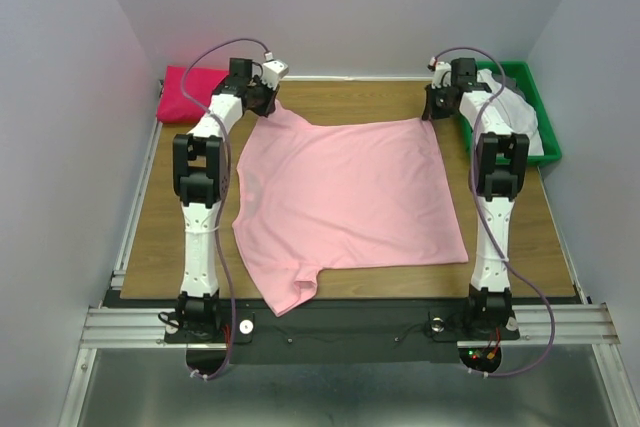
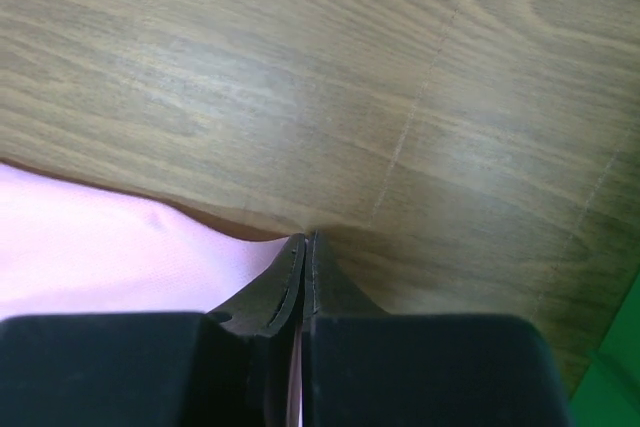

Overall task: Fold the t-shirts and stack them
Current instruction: Fold the tshirt

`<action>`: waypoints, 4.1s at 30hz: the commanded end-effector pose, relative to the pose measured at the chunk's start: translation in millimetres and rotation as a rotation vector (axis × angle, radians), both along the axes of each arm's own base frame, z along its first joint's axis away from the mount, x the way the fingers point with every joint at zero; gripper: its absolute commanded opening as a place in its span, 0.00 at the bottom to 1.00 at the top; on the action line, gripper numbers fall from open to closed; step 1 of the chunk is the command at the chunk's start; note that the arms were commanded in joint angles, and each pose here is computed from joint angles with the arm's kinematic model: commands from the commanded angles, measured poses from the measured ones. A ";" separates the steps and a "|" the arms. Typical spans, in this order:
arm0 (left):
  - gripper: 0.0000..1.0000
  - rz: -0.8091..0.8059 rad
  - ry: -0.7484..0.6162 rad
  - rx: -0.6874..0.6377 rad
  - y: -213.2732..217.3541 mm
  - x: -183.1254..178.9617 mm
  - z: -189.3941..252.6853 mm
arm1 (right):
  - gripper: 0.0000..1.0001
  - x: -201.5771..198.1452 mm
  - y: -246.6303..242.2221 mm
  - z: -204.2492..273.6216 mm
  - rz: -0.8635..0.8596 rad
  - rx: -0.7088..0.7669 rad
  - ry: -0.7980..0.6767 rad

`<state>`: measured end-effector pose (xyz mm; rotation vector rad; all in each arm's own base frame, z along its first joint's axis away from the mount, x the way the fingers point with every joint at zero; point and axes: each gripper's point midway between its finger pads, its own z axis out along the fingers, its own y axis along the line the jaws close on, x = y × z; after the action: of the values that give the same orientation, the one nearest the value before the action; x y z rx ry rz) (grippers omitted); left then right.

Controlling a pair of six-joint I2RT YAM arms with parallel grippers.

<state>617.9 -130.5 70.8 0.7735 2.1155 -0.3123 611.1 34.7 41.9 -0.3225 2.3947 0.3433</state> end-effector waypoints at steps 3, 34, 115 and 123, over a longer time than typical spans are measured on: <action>0.00 -0.048 -0.146 -0.014 3.9 -21.7 95.9 | 0.01 -6.5 4.5 83.4 0.036 -0.006 -0.139; 0.00 -0.205 0.061 0.049 14.3 -235.2 46.2 | 0.01 -124.3 -19.7 61.2 0.191 -0.158 -0.022; 0.32 -0.416 0.183 0.177 -74.3 -220.5 -13.0 | 0.28 -140.6 -10.2 21.9 0.222 -0.117 0.169; 0.32 -0.700 0.215 0.142 -107.5 -297.5 -0.4 | 0.29 -142.5 -11.6 21.1 0.226 -0.130 0.175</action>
<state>357.4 -229.3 32.2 1.5215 2.1402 -0.5239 461.3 22.3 52.7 -0.6403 2.5876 0.3513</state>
